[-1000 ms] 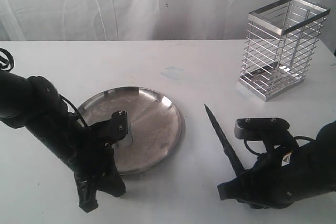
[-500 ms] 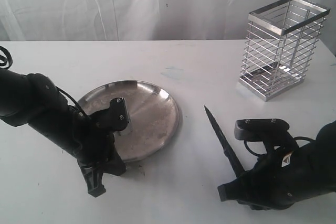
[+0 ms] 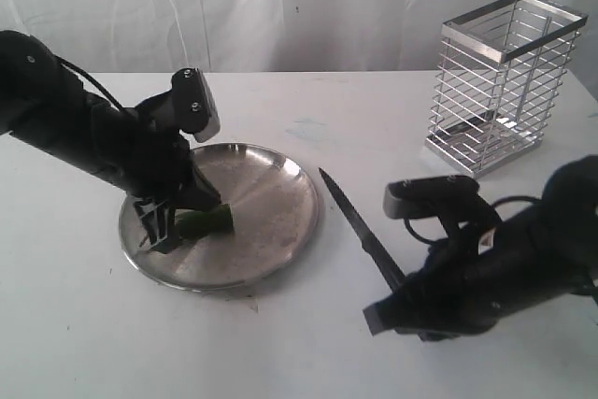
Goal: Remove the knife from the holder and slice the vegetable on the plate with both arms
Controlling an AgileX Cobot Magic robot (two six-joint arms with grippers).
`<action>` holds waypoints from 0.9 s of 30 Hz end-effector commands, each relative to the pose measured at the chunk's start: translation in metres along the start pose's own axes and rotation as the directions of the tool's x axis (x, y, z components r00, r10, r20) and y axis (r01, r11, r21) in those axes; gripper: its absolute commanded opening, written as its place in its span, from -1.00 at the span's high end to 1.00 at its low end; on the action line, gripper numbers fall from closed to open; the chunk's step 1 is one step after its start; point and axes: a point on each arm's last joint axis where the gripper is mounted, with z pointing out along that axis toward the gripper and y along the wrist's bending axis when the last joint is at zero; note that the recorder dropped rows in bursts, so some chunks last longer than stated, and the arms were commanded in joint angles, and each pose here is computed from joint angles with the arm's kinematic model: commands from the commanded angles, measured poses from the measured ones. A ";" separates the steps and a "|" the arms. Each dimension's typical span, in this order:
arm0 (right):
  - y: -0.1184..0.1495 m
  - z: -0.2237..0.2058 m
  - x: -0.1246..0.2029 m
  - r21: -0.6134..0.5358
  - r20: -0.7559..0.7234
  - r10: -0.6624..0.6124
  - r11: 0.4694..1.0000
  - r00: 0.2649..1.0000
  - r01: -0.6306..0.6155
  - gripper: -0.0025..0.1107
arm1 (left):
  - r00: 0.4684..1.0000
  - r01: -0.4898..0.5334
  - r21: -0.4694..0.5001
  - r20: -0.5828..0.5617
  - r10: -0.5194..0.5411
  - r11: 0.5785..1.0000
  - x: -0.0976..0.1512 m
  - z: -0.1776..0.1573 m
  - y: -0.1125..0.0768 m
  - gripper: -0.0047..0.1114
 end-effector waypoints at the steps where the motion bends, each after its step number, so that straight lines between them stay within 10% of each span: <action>1: 0.012 -0.017 -0.030 -0.013 0.096 -0.072 0.997 0.993 0.074 0.96 | 0.995 -0.070 -0.026 -0.069 0.068 0.997 0.013 -0.005 0.009 0.73; 7: 0.015 -0.024 -0.041 -0.012 0.139 -0.061 0.998 0.988 0.063 0.96 | 0.990 -0.099 -0.001 -0.098 0.098 0.995 0.023 0.012 0.012 -0.27; 10: 0.014 -0.024 -0.041 -0.009 0.139 -0.044 0.999 0.989 0.046 0.96 | 0.991 -0.067 -0.001 -0.115 0.066 0.998 0.031 0.026 0.015 -0.39; 19: 0.015 -0.024 -0.036 -0.019 0.085 -0.045 0.999 0.995 0.047 0.96 | 0.985 -0.051 -0.076 -0.170 0.037 0.996 0.050 0.058 0.027 -0.29; 25: 0.015 -0.024 -0.036 -0.020 0.079 -0.045 0.999 0.996 0.047 0.96 | 0.983 -0.035 -0.055 -0.180 0.024 0.998 0.054 0.063 0.025 0.84; 27: 0.015 -0.024 -0.036 -0.021 0.079 -0.043 0.999 0.996 0.045 0.96 | 0.986 0.028 -0.083 -0.160 -0.041 0.996 0.053 0.063 0.027 0.91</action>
